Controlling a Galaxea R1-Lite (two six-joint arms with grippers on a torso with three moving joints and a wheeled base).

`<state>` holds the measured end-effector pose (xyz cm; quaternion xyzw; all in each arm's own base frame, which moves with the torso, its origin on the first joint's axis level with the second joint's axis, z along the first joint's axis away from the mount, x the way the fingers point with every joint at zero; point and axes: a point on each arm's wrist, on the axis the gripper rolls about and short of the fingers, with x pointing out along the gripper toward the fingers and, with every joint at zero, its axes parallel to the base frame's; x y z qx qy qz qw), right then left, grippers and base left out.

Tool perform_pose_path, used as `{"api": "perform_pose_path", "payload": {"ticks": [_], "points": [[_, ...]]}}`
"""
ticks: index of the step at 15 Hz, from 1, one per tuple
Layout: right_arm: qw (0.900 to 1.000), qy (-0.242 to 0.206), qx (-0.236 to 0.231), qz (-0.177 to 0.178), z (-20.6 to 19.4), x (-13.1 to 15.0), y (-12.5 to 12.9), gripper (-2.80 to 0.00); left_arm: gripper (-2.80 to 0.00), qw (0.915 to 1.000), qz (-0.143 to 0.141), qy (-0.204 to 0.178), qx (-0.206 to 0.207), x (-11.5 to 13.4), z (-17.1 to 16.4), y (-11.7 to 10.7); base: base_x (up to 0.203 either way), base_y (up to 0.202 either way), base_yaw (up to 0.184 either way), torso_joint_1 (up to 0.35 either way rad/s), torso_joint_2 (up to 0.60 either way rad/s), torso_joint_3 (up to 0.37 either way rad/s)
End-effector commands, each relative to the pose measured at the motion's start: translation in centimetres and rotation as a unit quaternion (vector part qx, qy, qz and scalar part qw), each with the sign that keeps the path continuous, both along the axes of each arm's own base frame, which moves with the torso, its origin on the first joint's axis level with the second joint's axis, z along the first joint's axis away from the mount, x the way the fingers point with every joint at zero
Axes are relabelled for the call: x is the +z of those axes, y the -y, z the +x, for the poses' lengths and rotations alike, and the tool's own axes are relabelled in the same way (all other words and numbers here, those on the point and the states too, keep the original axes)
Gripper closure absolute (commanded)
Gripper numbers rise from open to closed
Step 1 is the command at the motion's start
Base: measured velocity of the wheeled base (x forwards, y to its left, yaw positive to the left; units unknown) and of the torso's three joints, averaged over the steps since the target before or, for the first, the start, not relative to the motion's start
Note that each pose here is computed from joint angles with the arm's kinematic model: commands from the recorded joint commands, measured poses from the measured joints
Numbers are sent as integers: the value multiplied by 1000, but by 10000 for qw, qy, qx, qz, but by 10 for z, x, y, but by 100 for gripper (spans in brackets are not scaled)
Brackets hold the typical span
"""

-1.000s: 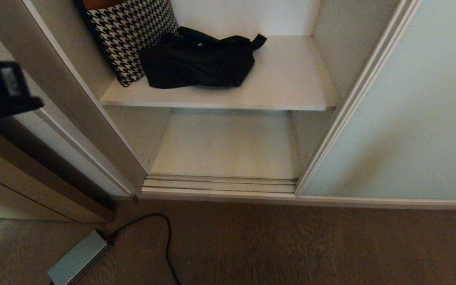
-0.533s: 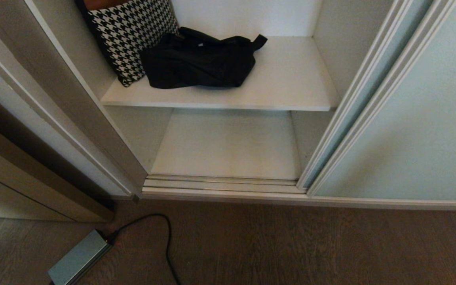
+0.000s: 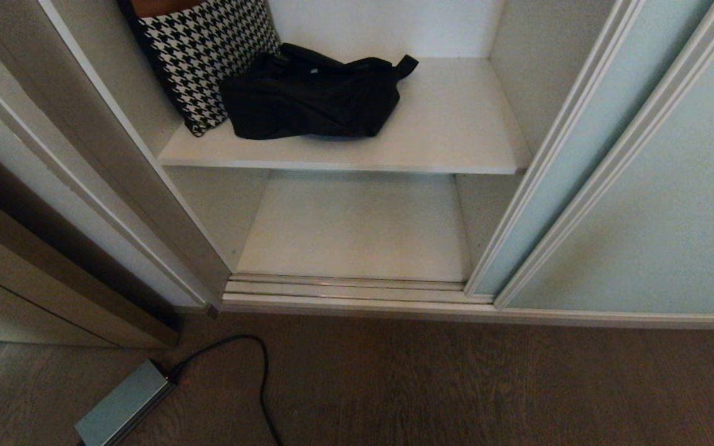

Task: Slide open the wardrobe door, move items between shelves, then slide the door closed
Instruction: Open the door

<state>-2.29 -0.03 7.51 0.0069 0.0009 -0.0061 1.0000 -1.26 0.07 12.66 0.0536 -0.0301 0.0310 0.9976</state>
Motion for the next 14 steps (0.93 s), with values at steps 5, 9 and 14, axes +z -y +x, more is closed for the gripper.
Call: {"api": "perform_pose_path", "payload": {"ticks": [5, 9, 14], "points": [[10000, -3, -1, 0, 0, 0, 0, 0, 0, 9987, -152, -322, -359, -51, -10, 2, 0, 0, 0, 0, 0, 0], [10000, -6, -1, 0, 0, 0, 0, 0, 0, 9988, -241, -307, -304, -51, -10, 2, 0, 0, 0, 0, 0, 0], [10000, -6, -1, 0, 0, 0, 0, 0, 0, 9988, -293, -300, -249, -51, -10, 2, 10, 0, -1, -1, 0, 0]]}}
